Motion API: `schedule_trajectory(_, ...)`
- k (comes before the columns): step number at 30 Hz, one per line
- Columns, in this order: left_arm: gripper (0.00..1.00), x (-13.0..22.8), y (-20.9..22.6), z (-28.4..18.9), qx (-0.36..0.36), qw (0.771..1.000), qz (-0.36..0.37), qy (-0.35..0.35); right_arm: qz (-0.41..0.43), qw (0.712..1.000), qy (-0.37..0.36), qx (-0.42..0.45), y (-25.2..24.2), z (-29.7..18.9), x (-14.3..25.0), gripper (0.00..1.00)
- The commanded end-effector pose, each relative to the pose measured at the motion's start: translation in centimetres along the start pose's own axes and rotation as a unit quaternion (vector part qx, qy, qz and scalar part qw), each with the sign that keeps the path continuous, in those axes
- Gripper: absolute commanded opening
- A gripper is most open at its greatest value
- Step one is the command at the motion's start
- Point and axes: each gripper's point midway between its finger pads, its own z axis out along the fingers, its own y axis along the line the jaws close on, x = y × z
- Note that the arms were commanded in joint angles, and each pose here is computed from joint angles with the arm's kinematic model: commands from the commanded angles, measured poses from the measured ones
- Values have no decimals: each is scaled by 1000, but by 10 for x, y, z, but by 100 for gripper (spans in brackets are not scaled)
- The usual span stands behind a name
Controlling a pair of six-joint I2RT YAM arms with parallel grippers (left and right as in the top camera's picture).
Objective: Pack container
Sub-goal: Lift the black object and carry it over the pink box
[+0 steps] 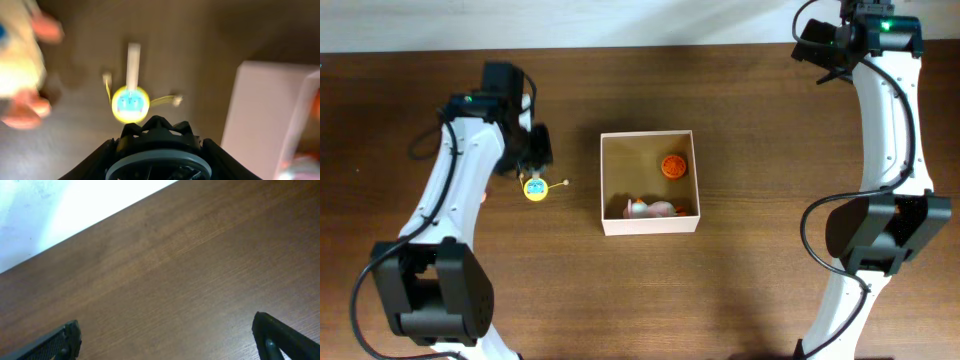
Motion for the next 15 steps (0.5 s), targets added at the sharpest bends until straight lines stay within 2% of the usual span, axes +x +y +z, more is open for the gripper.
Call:
schedule_trajectory(1, 41, -34, -14, -34, 15, 998, -1, -62, 3, 1000, 6, 0, 3, 6, 3, 99)
schedule_trajectory(7, 38, -72, -56, -70, 63, 987, -5, -146, 3, 1000, 6, 0, 3, 6, 3, 99)
schedule_trajectory(15, 37, -61, -143, -64, 110, 978, 60, -165, 3, 1000, 6, 0, 3, 6, 3, 99)
